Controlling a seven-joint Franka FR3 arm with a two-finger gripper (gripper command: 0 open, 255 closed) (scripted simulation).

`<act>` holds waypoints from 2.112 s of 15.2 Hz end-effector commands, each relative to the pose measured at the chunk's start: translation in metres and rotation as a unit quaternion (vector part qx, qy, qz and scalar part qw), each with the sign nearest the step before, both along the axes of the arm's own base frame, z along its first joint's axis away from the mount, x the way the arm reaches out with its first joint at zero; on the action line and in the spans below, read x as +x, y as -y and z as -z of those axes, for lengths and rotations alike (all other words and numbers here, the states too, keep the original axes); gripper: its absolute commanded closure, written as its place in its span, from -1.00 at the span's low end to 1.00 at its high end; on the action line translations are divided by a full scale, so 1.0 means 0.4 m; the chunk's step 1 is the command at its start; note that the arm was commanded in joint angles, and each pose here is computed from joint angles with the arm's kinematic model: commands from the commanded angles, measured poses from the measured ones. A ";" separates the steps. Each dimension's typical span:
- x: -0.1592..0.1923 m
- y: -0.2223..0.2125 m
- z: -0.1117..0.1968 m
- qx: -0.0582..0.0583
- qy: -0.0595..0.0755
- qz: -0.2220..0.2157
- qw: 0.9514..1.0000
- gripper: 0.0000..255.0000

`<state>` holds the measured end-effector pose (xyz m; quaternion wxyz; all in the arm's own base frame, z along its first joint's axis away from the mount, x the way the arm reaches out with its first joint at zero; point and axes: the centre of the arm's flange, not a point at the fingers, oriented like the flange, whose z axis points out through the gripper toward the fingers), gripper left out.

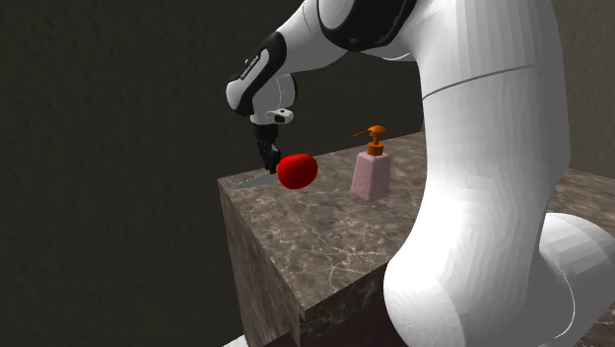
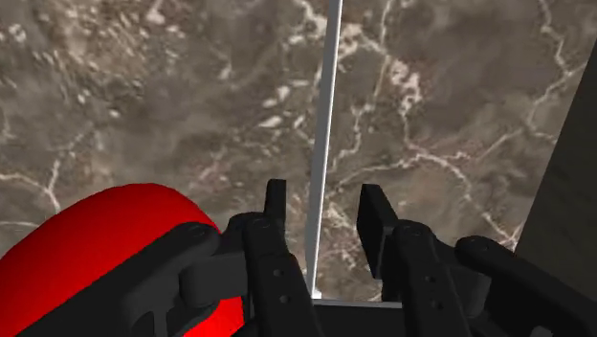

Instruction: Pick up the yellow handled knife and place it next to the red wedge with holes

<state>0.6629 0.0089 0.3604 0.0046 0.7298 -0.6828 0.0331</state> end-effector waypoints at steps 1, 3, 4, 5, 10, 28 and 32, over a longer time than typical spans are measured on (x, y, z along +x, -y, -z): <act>0.010 -0.018 -0.011 -0.002 -0.019 0.006 1.000 -1.00; 0.026 -0.048 -0.037 -0.003 -0.036 0.010 0.999 -1.00; 0.025 -0.047 -0.024 -0.003 -0.036 0.010 0.999 -1.00; 0.025 -0.047 -0.011 -0.003 -0.036 0.010 0.999 -1.00; 0.023 -0.042 0.062 -0.003 -0.036 0.010 0.999 -1.00; 0.023 -0.042 0.062 -0.003 -0.036 0.010 0.999 1.00; 0.023 -0.042 0.010 -0.003 -0.036 0.010 0.999 1.00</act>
